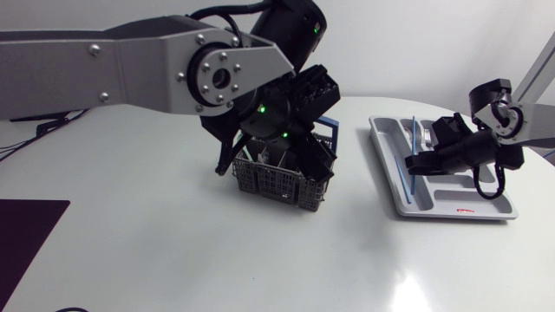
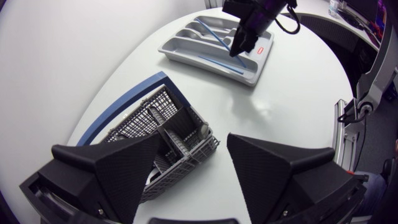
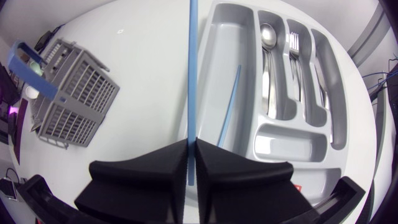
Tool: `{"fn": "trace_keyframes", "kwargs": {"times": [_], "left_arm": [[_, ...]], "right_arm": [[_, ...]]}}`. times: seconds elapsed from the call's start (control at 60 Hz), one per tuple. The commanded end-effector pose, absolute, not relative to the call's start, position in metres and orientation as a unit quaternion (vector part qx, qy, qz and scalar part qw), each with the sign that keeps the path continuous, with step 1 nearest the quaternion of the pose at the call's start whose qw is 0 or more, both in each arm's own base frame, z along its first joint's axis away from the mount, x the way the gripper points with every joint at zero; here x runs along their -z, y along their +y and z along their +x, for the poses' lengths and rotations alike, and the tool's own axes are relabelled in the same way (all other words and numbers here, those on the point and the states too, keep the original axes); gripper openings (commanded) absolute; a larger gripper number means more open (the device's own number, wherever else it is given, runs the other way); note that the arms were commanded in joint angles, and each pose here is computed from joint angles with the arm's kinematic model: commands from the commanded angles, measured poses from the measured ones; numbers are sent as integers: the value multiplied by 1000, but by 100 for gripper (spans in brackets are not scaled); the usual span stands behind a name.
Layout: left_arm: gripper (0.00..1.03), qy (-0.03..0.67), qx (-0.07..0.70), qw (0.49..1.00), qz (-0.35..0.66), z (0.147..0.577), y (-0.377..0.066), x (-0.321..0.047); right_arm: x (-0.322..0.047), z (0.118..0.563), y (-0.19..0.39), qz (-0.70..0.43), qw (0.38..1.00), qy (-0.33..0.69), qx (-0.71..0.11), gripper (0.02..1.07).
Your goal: Unload the cutlery basket into the drawer organizer.
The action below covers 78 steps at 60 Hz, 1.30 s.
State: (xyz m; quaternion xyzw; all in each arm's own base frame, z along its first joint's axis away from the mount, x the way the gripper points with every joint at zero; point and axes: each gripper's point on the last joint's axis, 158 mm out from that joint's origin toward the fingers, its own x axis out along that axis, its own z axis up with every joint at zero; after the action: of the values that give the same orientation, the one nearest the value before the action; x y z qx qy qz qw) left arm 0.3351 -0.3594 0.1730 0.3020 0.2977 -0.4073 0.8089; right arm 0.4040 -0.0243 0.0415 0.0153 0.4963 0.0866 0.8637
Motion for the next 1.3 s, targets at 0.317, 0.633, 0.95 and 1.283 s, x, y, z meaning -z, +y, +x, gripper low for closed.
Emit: {"fn": "trace_keyframes", "kwargs": {"times": [0.317, 0.633, 0.95, 1.283], "left_arm": [[78, 329, 411, 770, 361, 331, -352, -116], [78, 313, 402, 774, 376, 339, -367, -98], [77, 292, 359, 774, 433, 356, -386, -80], [65, 278, 345, 793, 418, 375, -391, -98]], "right_arm": [[15, 446, -33, 34, 832, 552, -46, 25], [-3, 415, -33, 32, 834, 549, -43, 102], [-37, 373, -19, 23, 852, 520, -62, 102], [-40, 353, -11, 15, 854, 515, -75, 102]]}}
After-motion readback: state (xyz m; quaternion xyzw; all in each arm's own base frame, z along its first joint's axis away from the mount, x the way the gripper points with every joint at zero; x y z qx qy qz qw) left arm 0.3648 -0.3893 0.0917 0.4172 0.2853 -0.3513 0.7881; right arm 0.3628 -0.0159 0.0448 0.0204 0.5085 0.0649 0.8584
